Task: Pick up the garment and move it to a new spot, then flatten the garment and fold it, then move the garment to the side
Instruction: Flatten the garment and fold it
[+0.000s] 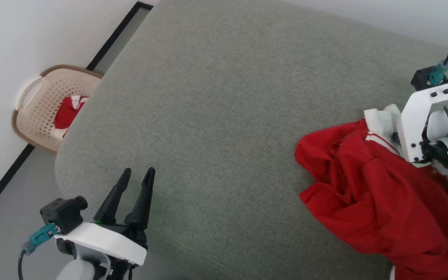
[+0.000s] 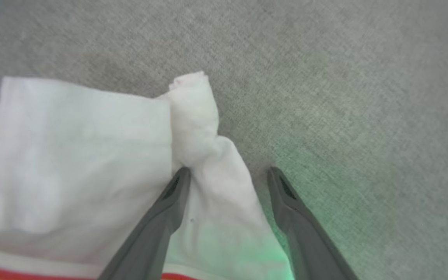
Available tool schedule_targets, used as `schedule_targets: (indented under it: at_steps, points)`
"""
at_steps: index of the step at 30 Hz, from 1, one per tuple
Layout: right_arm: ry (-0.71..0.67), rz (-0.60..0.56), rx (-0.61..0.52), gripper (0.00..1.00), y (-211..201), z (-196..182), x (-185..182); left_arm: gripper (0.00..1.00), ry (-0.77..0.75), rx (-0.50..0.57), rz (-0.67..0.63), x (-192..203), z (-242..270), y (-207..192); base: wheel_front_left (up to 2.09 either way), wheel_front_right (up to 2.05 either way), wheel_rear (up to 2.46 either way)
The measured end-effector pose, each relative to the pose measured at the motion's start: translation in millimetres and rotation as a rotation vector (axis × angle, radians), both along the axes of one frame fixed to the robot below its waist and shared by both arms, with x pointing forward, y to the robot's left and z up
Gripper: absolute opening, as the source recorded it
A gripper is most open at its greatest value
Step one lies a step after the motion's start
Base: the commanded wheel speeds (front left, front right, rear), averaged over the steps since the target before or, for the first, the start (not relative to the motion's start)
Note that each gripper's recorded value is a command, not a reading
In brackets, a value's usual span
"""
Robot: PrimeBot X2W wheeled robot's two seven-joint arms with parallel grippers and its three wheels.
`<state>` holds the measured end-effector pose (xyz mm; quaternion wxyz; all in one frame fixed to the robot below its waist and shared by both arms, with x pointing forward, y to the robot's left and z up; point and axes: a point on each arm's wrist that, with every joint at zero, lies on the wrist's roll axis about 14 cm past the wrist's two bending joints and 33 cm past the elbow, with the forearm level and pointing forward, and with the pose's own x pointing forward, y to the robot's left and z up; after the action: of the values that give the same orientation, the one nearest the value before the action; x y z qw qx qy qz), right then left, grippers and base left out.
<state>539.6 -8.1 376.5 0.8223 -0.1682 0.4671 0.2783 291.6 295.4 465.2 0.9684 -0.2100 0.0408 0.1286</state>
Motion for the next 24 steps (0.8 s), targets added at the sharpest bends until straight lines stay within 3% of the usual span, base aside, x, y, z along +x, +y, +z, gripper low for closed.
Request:
schedule_targets:
  at_steps: [2, 3, 4, 13, 24]
  points:
    - [0.016, 0.006, -0.020, 1.00, 0.9, -5.6, 2.7, 1.00, 0.006, 0.001, 0.010, -0.6, -0.8, 2.3, 0.00, 0.00, 0.00]
    - [0.020, 0.005, -0.027, 0.36, 0.5, -7.2, 5.0, 1.00, 0.010, 0.001, 0.015, -1.3, -1.6, 3.4, 0.00, 0.00, 0.00]
    - [0.020, 0.000, -0.027, 0.00, 0.1, -8.1, 7.7, 1.00, 0.013, -0.002, 0.020, -1.8, -2.7, 4.1, 0.00, 0.00, 0.00]
    - [-0.053, -0.049, 0.032, 0.00, -7.3, 10.2, 18.2, 1.00, -0.006, -0.003, 0.019, 5.2, 0.5, 8.1, 0.00, 0.00, 0.00]
    - [-0.221, -0.161, 0.088, 0.00, -62.8, 72.1, 36.9, 1.00, -0.038, -0.008, -0.041, 19.4, 4.3, -2.9, 0.00, 0.00, 0.00]
